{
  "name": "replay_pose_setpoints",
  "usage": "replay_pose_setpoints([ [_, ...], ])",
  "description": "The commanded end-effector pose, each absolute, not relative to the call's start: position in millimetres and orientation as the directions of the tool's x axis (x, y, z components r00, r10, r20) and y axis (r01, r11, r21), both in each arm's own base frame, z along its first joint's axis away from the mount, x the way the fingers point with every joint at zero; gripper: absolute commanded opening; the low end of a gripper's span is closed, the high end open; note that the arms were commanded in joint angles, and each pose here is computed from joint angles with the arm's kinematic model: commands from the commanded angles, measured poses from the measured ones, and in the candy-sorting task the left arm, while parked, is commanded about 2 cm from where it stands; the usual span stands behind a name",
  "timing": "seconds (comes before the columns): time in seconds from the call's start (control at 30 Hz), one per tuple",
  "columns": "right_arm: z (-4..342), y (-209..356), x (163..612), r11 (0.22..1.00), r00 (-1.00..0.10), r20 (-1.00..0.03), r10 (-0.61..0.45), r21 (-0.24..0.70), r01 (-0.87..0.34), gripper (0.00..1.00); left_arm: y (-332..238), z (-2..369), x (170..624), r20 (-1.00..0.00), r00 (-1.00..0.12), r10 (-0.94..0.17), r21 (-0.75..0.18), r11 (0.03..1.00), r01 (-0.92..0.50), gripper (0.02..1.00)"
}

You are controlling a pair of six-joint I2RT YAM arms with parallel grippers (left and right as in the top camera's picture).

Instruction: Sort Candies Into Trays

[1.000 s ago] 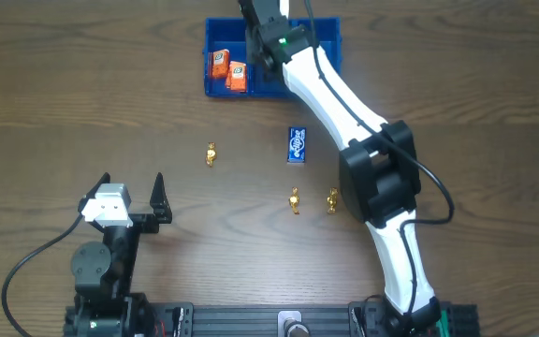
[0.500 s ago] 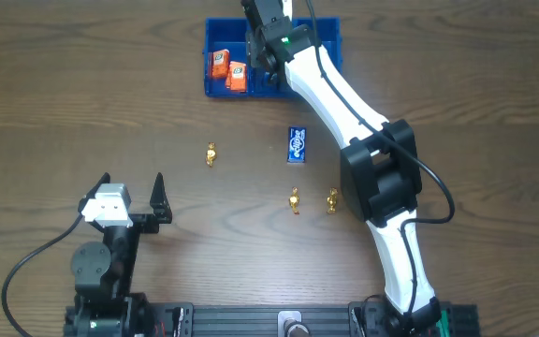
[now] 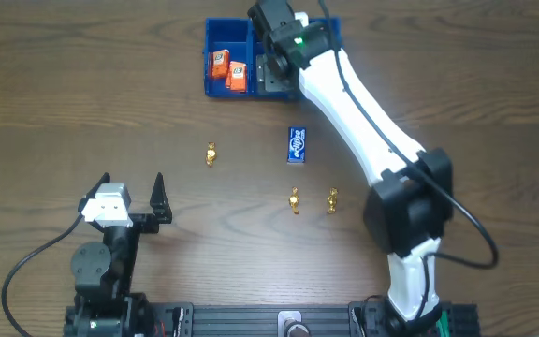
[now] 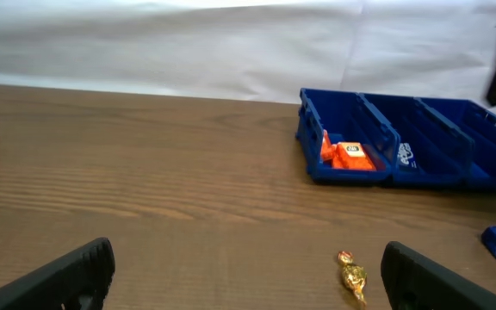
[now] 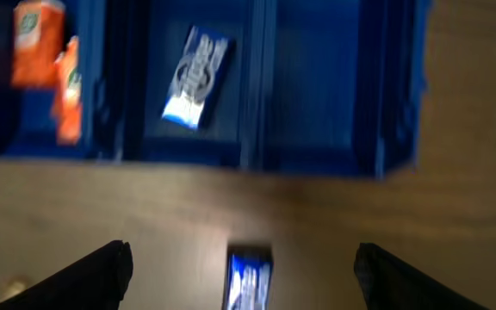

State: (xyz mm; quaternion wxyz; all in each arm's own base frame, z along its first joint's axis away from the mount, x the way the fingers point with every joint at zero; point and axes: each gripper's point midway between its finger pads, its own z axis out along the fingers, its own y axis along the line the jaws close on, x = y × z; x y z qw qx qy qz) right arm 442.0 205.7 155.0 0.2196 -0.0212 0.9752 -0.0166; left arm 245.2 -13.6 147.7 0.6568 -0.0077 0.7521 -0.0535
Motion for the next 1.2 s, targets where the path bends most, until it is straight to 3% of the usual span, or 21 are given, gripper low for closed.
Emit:
replay_pose_setpoints([
  [0.03, 98.5, 206.7, 398.2, 1.0, -0.97, -0.243, -0.014, -0.006, -0.013, 0.882, -14.6, 131.5, 243.9, -0.981, -0.184, -0.067, -0.08, 0.995, 0.065, 0.998],
  [0.13, 66.3, 196.3, 379.6, 0.999, -0.984, -0.177, 0.025, -0.034, 0.032, 0.888, -14.5, 131.5, 243.9, -0.981, -0.184, -0.067, -0.08, 0.995, 0.065, 0.998],
  [0.23, 37.9, 197.2, 358.6, 1.0, -0.995, -0.1, 0.026, -0.004, 0.026, 0.89, -14.6, 131.6, 244.0, -0.981, -0.183, -0.067, -0.08, 0.995, 0.065, 0.998],
  [0.33, 23.8, 197.3, 352.8, 1.0, -0.996, -0.086, 0.029, 0.008, 0.028, 0.89, -14.6, 131.5, 243.9, -0.981, -0.184, -0.067, -0.08, 0.995, 0.065, 0.998],
  [1.0, -2.7, 187.3, 362.6, 0.997, -0.992, -0.101, 0.069, -0.025, 0.072, 0.812, -14.6, 131.5, 243.9, -0.981, -0.184, -0.067, -0.08, 0.995, 0.065, 0.996],
  [1.13, -10.2, 186.1, 360.8, 0.997, -0.994, -0.086, 0.069, -0.035, 0.072, 0.744, -14.6, 131.6, 244.0, -0.981, -0.183, -0.067, -0.08, 0.995, 0.065, 0.998],
  [1.2, -10.9, 185.9, 360.6, 0.996, -0.994, -0.084, 0.072, -0.036, 0.076, 0.617, -14.6, 131.6, 244.0, -0.981, -0.183, -0.067, -0.08, 0.995, 0.065, 0.996],
])
